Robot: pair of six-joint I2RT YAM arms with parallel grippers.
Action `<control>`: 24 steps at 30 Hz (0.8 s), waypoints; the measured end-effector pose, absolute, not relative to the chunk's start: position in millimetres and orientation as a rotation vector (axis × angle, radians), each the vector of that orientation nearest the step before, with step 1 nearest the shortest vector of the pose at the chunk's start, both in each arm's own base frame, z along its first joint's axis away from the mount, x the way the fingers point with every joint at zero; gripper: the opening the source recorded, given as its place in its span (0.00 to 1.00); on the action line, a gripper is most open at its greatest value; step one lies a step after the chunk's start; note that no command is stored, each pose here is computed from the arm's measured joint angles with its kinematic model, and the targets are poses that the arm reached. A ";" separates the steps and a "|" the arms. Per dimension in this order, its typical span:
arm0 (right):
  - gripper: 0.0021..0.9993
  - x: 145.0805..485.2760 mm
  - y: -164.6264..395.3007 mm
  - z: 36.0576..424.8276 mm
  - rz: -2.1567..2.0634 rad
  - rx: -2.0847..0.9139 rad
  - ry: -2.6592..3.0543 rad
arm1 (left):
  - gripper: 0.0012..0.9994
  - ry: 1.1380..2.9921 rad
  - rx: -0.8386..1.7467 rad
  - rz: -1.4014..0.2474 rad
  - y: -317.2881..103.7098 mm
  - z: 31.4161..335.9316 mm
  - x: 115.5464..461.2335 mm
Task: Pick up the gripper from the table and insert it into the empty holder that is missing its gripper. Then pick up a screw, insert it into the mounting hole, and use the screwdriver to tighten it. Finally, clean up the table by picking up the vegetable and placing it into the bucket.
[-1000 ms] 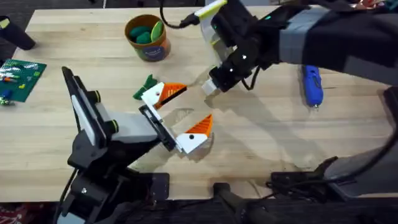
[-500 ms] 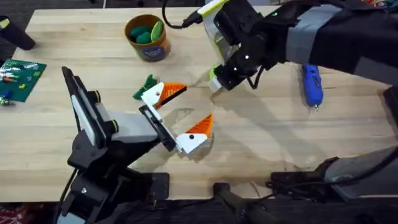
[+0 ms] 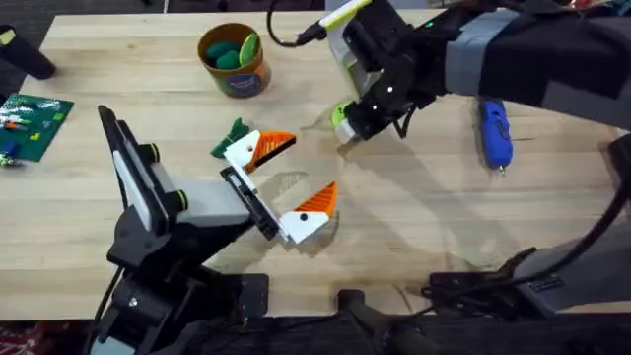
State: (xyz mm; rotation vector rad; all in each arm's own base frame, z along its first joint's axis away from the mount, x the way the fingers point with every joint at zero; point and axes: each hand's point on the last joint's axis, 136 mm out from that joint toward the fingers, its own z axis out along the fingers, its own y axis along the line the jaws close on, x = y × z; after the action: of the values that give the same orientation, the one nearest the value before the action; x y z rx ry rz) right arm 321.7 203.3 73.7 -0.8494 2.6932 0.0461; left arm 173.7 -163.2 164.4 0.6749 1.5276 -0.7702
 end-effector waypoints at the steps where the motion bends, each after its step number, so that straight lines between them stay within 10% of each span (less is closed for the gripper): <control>1: 0.45 324.2 201.3 74.0 0.046 -0.837 2.693 | 0.99 1.527 0.675 -0.770 -163.2 164.5 173.7; 24: 0.45 331.7 205.6 76.9 0.129 -0.807 2.676 | 0.99 1.528 0.675 -0.770 -163.2 164.4 173.7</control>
State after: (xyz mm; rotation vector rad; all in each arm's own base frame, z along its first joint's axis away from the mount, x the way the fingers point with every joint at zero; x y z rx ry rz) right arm 331.7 205.6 76.9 -0.8070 2.6758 0.1293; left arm 173.7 -163.2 164.4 0.6750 1.5276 -0.7700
